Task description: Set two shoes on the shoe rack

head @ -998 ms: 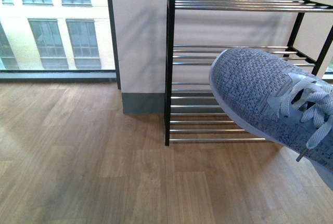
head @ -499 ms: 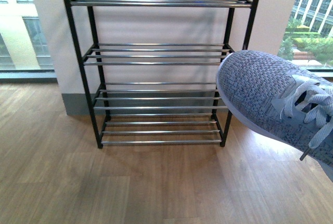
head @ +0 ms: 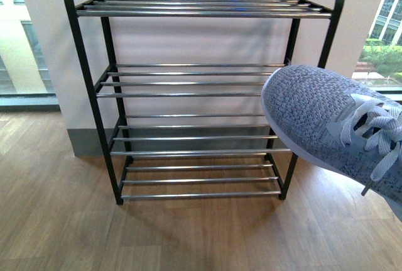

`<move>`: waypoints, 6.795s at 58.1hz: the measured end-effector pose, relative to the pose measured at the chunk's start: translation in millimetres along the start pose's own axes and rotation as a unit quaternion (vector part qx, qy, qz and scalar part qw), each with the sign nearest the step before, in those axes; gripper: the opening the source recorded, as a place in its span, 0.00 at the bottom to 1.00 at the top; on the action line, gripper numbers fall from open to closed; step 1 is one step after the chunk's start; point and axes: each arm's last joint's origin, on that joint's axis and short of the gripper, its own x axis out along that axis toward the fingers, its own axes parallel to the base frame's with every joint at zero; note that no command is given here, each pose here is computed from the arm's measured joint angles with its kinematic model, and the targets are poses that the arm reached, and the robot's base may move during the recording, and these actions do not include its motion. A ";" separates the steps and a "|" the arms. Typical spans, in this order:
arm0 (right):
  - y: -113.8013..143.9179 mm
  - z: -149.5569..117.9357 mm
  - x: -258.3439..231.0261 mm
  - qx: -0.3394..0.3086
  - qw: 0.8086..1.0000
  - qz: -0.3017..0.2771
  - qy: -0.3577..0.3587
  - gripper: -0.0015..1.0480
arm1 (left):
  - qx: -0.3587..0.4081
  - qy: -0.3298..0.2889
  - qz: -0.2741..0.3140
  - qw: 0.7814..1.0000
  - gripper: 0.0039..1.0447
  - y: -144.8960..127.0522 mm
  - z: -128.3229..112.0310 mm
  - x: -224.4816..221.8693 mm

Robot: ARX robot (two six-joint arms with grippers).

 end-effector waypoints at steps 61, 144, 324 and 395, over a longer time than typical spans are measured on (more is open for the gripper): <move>0.9 0.2 0.3 0.000 1.000 0.007 -0.001 0.04 | 0.000 0.002 0.007 1.000 0.01 0.5 -0.6 0.3; 0.6 -0.9 -0.2 0.000 1.000 0.001 0.002 0.04 | 0.001 0.001 0.000 1.000 0.01 0.0 -0.5 0.2; -20.4 72.8 156.5 0.164 0.984 -0.069 -0.005 0.62 | 0.001 0.001 0.002 1.000 0.01 0.0 -0.5 0.2; 38.7 -8.5 -19.6 0.061 0.996 -0.054 -0.044 0.02 | 0.001 0.001 0.000 1.000 0.01 -0.1 -0.5 0.2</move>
